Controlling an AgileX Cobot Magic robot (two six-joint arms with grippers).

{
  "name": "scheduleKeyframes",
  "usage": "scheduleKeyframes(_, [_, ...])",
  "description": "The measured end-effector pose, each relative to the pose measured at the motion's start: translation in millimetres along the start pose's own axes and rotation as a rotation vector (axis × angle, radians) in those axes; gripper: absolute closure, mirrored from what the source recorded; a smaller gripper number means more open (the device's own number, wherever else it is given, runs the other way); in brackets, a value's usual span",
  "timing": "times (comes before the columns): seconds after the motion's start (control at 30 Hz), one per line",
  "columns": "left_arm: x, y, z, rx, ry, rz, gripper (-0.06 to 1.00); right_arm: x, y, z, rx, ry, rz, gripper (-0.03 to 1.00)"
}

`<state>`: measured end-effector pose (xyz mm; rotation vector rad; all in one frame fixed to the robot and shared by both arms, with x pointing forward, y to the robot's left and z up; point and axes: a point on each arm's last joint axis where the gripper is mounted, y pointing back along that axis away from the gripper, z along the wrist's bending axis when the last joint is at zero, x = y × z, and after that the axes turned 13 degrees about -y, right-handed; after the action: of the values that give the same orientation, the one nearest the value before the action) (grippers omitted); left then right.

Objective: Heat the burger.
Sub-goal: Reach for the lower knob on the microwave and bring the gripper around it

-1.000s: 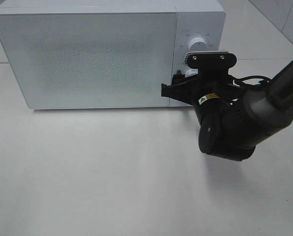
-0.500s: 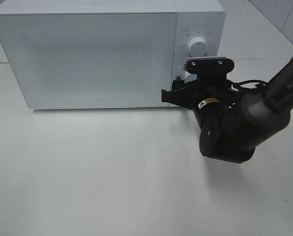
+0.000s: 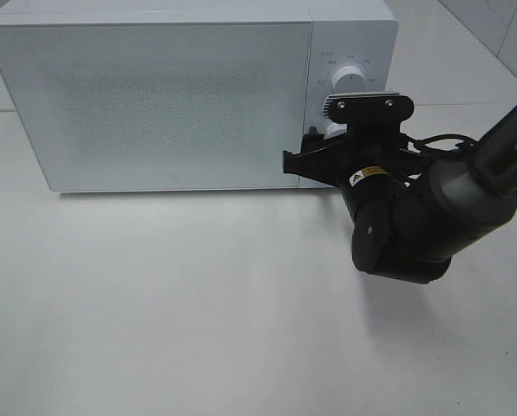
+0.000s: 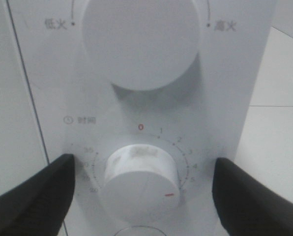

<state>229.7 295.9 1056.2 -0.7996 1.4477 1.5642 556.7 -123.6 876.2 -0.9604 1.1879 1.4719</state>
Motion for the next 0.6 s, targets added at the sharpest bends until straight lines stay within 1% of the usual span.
scheduleKeyframes(0.13, [0.0, 0.0, 0.0, 0.0, 0.0, 0.0, -0.04, 0.1, 0.2, 0.3, -0.001, 0.0, 0.0, 0.27])
scheduleKeyframes(0.2, [0.0, 0.0, 0.0, 0.0, 0.0, 0.0, -0.04, -0.2, 0.2, 0.3, 0.0, -0.001, -0.001, 0.34])
scheduleKeyframes(0.23, [0.0, 0.0, 0.0, 0.0, 0.0, 0.0, -0.04, -0.2, 0.2, 0.3, 0.0, -0.001, -0.001, 0.34])
scheduleKeyframes(0.27, [0.0, 0.0, 0.0, 0.0, 0.0, 0.0, -0.04, -0.2, 0.2, 0.3, 0.0, -0.001, -0.001, 0.43])
scheduleKeyframes(0.3, [0.0, 0.0, 0.0, 0.0, 0.0, 0.0, -0.04, -0.1, 0.4, 1.0, -0.006, 0.002, 0.0, 0.54])
scheduleKeyframes(0.33, [0.0, 0.0, 0.0, 0.0, 0.0, 0.0, -0.04, -0.1, 0.4, 1.0, -0.006, 0.002, 0.0, 0.54])
scheduleKeyframes(0.37, [0.0, 0.0, 0.0, 0.0, 0.0, 0.0, -0.04, 0.2, 0.9, 1.6, -0.005, 0.0, 0.0, 0.56])
scheduleKeyframes(0.6, [0.0, 0.0, 0.0, 0.0, 0.0, 0.0, -0.04, 0.2, 0.9, 1.9, -0.008, 0.002, 0.0, 0.56])
